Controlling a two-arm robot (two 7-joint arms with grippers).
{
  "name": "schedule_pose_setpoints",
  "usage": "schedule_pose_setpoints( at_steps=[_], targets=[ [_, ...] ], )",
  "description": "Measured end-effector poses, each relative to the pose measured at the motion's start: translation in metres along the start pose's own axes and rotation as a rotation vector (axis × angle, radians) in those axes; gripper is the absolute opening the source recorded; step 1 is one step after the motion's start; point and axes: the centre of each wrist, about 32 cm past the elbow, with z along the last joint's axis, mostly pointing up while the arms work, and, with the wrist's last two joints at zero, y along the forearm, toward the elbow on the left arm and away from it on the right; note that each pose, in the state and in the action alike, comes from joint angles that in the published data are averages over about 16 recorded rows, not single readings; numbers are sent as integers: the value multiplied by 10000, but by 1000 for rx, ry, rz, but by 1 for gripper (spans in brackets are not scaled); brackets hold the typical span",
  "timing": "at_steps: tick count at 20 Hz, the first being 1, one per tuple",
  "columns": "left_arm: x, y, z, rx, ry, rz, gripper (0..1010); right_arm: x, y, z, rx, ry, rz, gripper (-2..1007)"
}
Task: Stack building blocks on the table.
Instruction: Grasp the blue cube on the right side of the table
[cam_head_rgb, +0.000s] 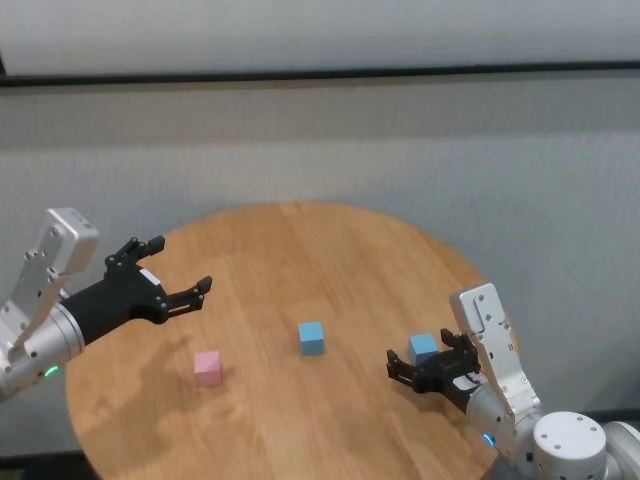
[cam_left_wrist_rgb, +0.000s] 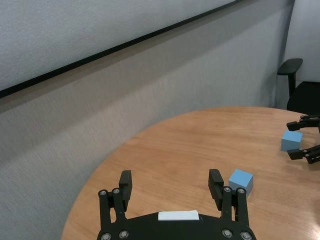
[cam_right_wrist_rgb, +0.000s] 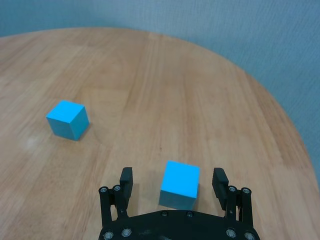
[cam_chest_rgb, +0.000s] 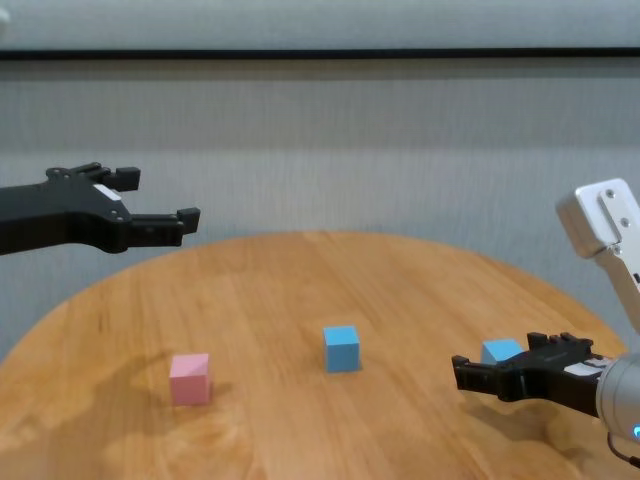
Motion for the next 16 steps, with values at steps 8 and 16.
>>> schedule_pose_setpoints(
  at_steps=[8,16],
  targets=[
    [0,0,0,0,0,0,1003,-3,18,-7,0,-9,-7,1000],
    [0,0,0,0,0,0,1003,6,29,-9,0,-6,-8,908]
  ],
)
